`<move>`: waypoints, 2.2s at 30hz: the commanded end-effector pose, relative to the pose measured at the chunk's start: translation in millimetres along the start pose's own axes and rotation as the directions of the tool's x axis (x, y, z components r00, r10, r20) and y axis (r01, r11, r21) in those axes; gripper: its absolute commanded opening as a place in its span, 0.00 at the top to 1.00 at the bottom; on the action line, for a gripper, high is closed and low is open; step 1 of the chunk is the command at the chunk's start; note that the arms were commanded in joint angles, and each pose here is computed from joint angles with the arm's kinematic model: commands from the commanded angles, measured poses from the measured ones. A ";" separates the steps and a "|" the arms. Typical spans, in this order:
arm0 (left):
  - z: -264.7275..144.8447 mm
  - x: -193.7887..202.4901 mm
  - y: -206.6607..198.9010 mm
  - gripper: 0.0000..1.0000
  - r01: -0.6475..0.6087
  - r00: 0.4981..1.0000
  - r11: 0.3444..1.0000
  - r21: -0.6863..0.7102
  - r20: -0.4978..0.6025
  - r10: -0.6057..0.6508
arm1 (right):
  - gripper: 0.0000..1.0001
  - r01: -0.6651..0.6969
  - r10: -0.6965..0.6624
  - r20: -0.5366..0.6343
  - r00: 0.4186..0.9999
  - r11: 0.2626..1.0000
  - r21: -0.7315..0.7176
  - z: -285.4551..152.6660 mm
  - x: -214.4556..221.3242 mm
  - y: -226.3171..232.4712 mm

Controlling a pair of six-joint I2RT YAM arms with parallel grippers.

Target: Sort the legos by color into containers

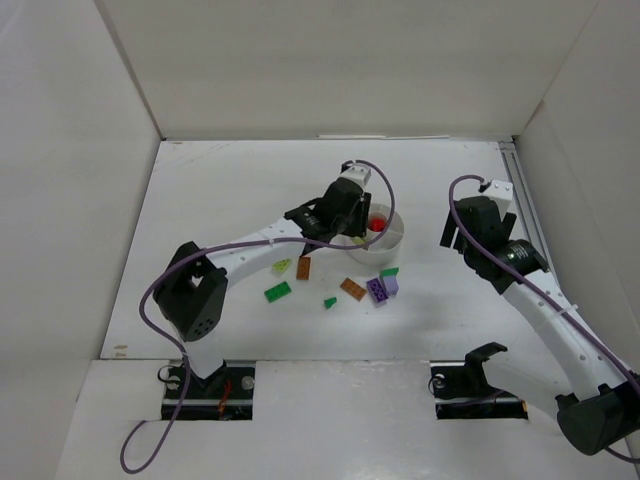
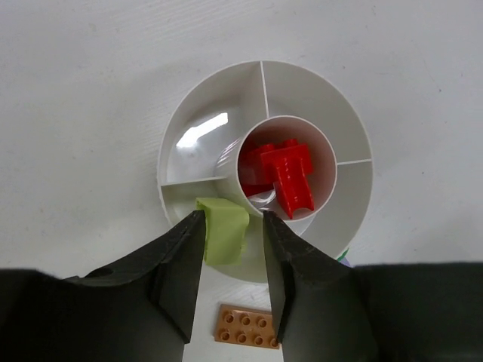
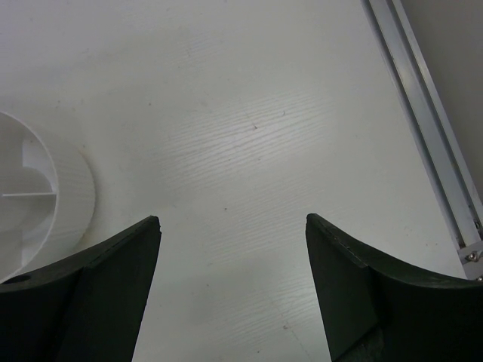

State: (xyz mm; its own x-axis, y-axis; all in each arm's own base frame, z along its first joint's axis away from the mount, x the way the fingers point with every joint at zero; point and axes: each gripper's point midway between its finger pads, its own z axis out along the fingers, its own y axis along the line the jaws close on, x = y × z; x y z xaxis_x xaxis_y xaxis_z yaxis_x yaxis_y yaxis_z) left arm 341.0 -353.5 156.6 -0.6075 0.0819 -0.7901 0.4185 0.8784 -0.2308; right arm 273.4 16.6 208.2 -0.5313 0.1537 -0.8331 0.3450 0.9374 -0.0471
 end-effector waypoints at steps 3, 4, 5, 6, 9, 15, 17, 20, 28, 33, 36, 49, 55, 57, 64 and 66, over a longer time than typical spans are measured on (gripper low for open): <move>-6.9 -3.1 -6.3 0.57 0.028 0.999 0.999 0.032 0.016 -0.028 | 0.18 0.001 -0.001 0.018 1.000 1.000 0.020 -1.8 -6.9 -5.0; -9.2 -4.7 -6.6 0.51 0.029 0.999 0.999 0.036 0.026 -0.030 | 0.18 0.001 -0.001 0.018 1.000 1.000 0.020 -1.8 -6.9 -5.0; -14.3 -4.8 -7.3 0.48 0.030 0.999 0.998 0.047 0.027 -0.031 | 0.18 -0.005 0.004 0.025 1.000 1.000 0.017 -3.5 -8.3 -5.7; -17.9 -7.8 -9.7 0.47 0.031 0.999 0.998 0.060 0.033 -0.033 | 0.18 -0.005 0.004 0.025 1.000 1.000 0.017 -3.6 -8.3 -5.7; -31.0 -17.8 -12.3 0.47 0.055 0.996 0.996 0.075 0.061 -0.060 | 0.18 0.022 -0.022 0.016 1.000 1.000 -0.003 -3.9 -6.7 -3.2; -74.6 -12.8 32.1 0.12 0.133 0.987 0.989 -0.072 0.100 -0.125 | 0.16 0.141 -0.128 0.077 0.989 0.969 -0.202 -13.9 -10.7 37.2; -102.9 -20.2 52.7 0.00 0.238 0.961 0.962 -0.132 0.177 -0.214 | 0.15 0.195 -0.173 0.111 0.979 0.951 -0.241 -18.9 -10.6 56.6; -132.7 2.8 100.1 0.00 0.390 0.917 0.888 -0.242 0.185 -0.353 | 0.15 0.347 -0.273 0.230 0.934 0.846 -0.404 -45.7 -11.7 121.6; -187.9 110.0 190.2 0.00 0.692 0.685 0.524 -0.496 0.223 -0.694 | 0.15 0.547 -0.407 0.374 0.833 0.508 -0.666 -81.1 33.6 290.2; -227.7 90.0 184.1 0.00 0.779 0.623 0.516 -0.356 0.336 -0.707 | 0.18 0.407 -0.389 0.176 0.904 0.659 -0.633 -53.3 48.4 347.7; -244.3 81.0 182.4 0.00 0.799 0.601 0.516 -0.310 0.374 -0.706 | 0.19 0.259 -0.340 -0.034 0.940 0.772 -0.580 -41.6 68.9 372.5; -262.8 70.3 187.9 0.00 0.786 0.619 0.523 -0.330 0.411 -0.670 | 0.33 -0.015 -0.176 -0.330 0.927 0.865 -0.501 -31.3 136.2 424.2; -263.2 64.0 181.1 0.00 0.747 0.663 0.597 -0.293 0.387 -0.640 | 0.34 -0.047 -0.159 -0.369 0.916 0.870 -0.492 -31.4 148.4 438.0; -263.3 64.2 181.4 0.00 0.741 0.670 0.603 -0.296 0.384 -0.635 | 0.34 -0.064 -0.149 -0.400 0.904 0.878 -0.474 -26.7 161.0 439.6; -265.9 60.7 178.0 0.00 0.698 0.712 0.658 -0.282 0.368 -0.598 | 0.34 -0.086 -0.137 -0.456 0.879 0.896 -0.435 -20.1 182.6 438.1; -263.7 64.2 177.3 0.00 0.696 0.715 0.659 -0.284 0.356 -0.601 | 0.34 -0.086 -0.137 -0.468 0.873 0.902 -0.423 -21.8 190.7 437.3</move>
State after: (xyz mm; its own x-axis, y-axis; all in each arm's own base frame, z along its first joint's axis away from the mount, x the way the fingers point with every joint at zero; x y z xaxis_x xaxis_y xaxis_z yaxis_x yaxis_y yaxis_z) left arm 196.7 -65.0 207.6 -0.4419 -0.6584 -0.6093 -0.3873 0.7527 -0.5324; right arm 316.6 451.2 37.2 -0.8658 0.1213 -0.4855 0.0054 0.9724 0.2333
